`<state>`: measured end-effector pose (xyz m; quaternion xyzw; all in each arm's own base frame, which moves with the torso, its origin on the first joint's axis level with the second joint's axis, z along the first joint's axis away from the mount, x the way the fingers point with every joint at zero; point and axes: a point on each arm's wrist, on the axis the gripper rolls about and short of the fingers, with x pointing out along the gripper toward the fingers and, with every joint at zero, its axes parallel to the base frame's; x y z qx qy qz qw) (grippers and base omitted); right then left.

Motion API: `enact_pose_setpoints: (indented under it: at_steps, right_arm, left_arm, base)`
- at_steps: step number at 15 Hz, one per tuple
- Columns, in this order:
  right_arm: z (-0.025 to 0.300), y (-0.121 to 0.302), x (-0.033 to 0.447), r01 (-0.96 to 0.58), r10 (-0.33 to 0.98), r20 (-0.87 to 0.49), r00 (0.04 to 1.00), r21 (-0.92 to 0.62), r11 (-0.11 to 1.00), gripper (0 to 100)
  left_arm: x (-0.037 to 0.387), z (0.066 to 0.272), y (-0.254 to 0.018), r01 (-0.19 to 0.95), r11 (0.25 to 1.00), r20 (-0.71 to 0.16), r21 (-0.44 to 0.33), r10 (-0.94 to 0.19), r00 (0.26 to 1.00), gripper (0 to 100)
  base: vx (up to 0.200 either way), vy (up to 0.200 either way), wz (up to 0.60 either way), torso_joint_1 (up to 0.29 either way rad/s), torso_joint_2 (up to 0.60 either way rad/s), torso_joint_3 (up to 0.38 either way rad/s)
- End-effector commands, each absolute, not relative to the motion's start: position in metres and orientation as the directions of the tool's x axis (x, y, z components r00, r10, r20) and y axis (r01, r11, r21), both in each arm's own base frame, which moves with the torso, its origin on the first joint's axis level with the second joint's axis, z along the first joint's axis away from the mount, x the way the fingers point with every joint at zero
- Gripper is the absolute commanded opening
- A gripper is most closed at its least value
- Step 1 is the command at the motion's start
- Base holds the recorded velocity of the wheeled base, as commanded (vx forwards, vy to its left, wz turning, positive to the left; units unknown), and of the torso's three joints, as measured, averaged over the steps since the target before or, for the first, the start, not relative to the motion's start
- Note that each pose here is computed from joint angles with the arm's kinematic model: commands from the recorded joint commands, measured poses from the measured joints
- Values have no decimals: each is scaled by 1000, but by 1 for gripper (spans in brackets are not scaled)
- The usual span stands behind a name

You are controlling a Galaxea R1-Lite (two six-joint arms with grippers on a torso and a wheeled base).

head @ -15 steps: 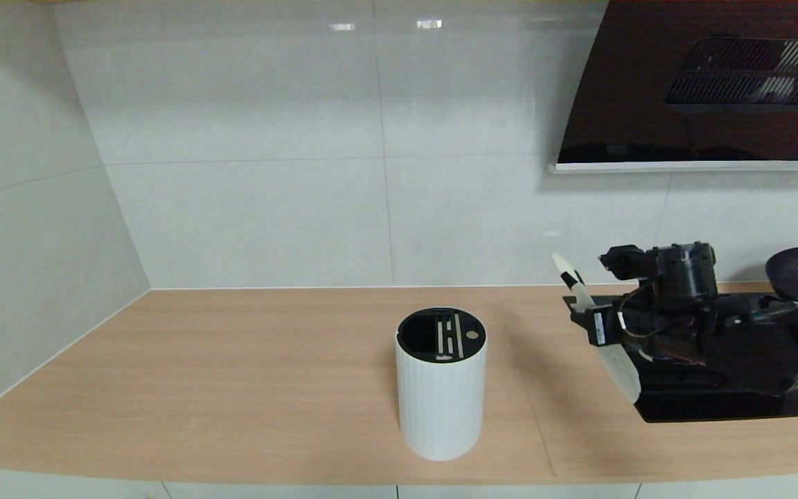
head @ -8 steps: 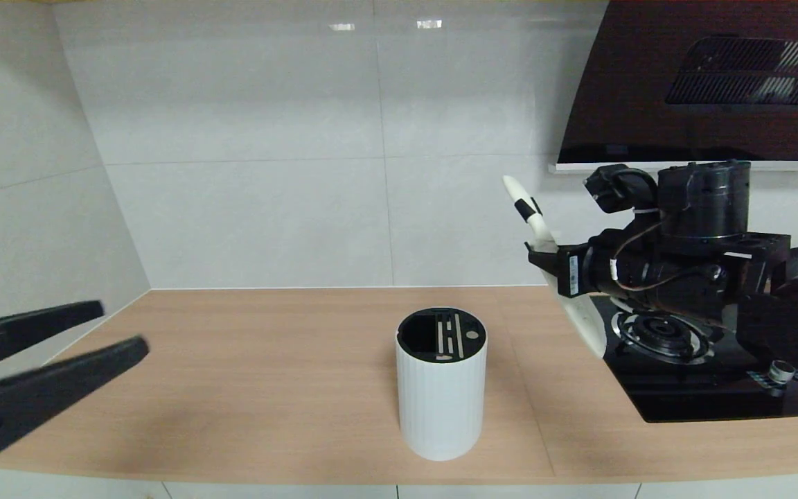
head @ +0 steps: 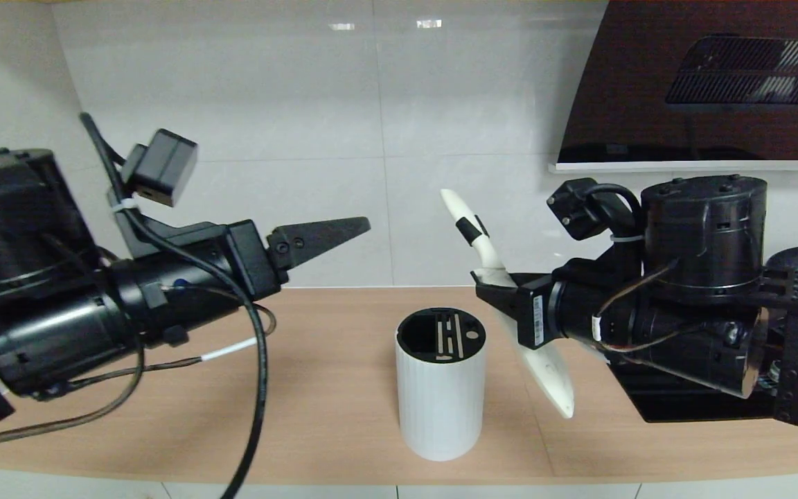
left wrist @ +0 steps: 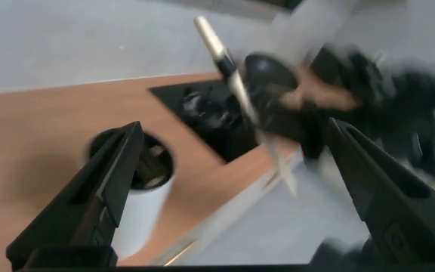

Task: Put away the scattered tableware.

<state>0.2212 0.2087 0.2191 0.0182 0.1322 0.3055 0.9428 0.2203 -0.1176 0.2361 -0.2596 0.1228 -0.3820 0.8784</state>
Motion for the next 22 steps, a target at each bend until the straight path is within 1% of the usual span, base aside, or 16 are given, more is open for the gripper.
enact_pose_setpoints:
  at_steps: [1,3,5,7,9,11,13,15,22]
  right_arm:
    - [220,220,209,-598,615,-233,753,146,788,0]
    - [221,228,201,-603,623,-230,748,158,782,0]
    - [220,235,198,-603,623,-229,748,157,782,0]
    - [220,245,192,-617,645,-227,730,188,764,0]
    - [217,249,193,-606,634,-233,737,186,773,0]
    - [215,253,191,-614,642,-236,729,188,766,0]
    - [214,256,187,-624,652,-240,719,187,758,0]
    - [213,258,185,-629,656,-240,715,186,755,0]
    - [212,258,184,-632,658,-246,712,185,753,0]
  left_arm:
    - [234,203,-136,569,569,-100,-594,-754,650,100]
    - [235,204,-144,583,517,-40,-627,-769,638,100]
    - [234,202,-152,587,486,-26,-647,-784,620,100]
    - [239,197,-162,581,490,-32,-651,-781,623,100]
    - [248,191,-172,574,497,-32,-651,-774,633,100]
    - [250,191,-179,576,477,-7,-664,-774,633,100]
    - [251,190,-180,577,471,-1,-667,-775,632,100]
    - [252,194,-181,584,467,13,-664,-774,633,100]
    - [252,194,-181,583,467,12,-664,-774,633,100]
  base:
    - [0,0,0,0,0,0]
    - [0,0,0,0,0,0]
    - [0,0,0,0,0,0]
    - [0,0,0,0,0,0]
    - [0,0,0,0,0,0]
    - [0,0,0,0,0,0]
    - [0,0,0,0,0,0]
    - [0,0,0,0,0,0]
    - [0,0,0,0,0,0]
